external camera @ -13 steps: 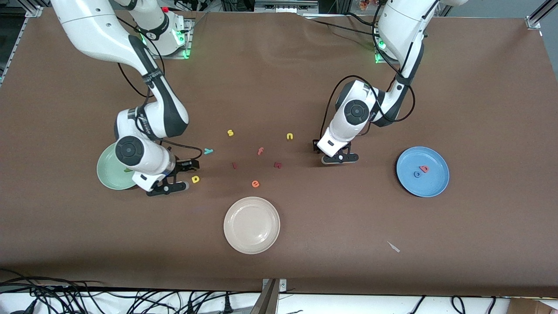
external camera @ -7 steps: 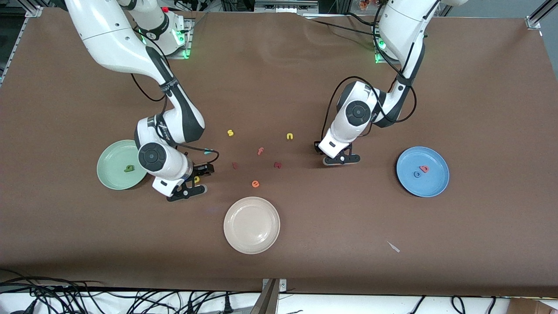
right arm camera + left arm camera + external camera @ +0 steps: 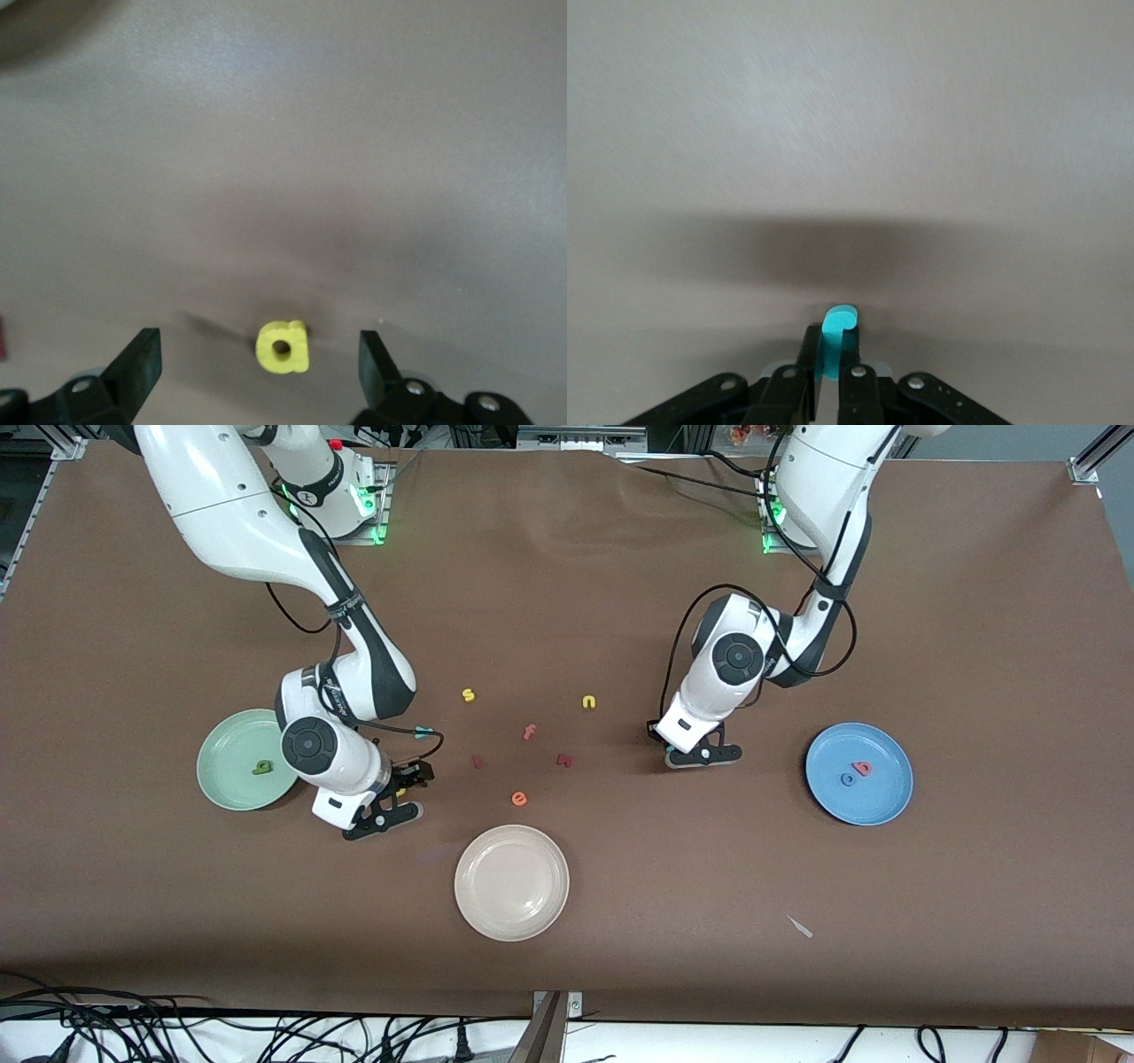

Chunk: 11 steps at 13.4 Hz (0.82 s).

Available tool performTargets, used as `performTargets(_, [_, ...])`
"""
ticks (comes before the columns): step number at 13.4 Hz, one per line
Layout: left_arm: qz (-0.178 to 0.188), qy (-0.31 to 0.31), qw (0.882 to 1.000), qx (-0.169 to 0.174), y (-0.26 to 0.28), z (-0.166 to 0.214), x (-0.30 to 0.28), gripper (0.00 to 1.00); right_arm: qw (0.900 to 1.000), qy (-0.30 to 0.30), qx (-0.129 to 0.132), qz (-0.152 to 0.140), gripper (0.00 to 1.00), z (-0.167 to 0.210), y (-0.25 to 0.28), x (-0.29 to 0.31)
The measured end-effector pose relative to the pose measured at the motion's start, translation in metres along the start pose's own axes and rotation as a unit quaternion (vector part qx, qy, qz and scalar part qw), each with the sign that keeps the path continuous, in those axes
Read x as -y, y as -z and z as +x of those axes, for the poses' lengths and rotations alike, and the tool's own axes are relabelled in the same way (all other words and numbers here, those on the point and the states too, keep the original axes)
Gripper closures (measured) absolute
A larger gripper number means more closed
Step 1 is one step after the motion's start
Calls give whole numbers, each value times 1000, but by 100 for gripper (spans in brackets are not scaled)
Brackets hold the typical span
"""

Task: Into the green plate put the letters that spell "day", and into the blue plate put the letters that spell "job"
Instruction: 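Carry the teal r to the blue plate while the right grasps yellow a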

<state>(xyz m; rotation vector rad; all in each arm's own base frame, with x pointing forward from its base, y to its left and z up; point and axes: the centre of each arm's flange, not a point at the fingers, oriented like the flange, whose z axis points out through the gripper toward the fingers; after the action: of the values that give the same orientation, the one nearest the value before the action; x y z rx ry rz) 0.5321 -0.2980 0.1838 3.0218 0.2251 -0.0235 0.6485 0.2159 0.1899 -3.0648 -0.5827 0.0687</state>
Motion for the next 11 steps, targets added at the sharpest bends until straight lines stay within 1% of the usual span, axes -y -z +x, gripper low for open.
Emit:
performTargets(1, [-3,-1,1000,-2,14,13,11,89,1000,4,-4,-1,4,0,-3,-3])
performTargets(2, [-5,-12,1000,-3,31,30,31,89,1000,6,-5,-2,7,-1,-7,-5])
performTargets(3, [-7,-26,1000,-5,50,50,61,89,1000,9,-5,-3,7,-2,-10,-6])
performTargets(4, [-11,-42,999,-9,67,71,101,89,1000,11,-5,-4,12,-2,-13,-7])
performTargets(5, [-13,-60,998,-10,78,87,139,89,1000,15,-6,-7,13,-2,-13,-7])
performTargets(6, [-14,-77,997,-9,82,96,171,89,1000,17,-5,-10,19,-2,-14,-8])
performTargets(7, [-13,-91,996,-5,80,99,193,89,1000,18,-4,-10,19,-3,-15,-8])
performTargets(8, [-11,-104,994,3,74,96,207,89,1000,18,-3,-11,27,-4,-16,-8])
performTargets(9, [-10,-118,993,9,68,94,216,89,1000,19,-2,-11,27,-4,-16,-8])
performTargets(10, [-9,-131,991,12,63,93,225,89,1000,19,-2,-13,33,-5,-16,-9])
performTargets(11, [-8,-140,990,13,61,95,236,89,1000,19,-2,-13,33,-5,-16,-9])
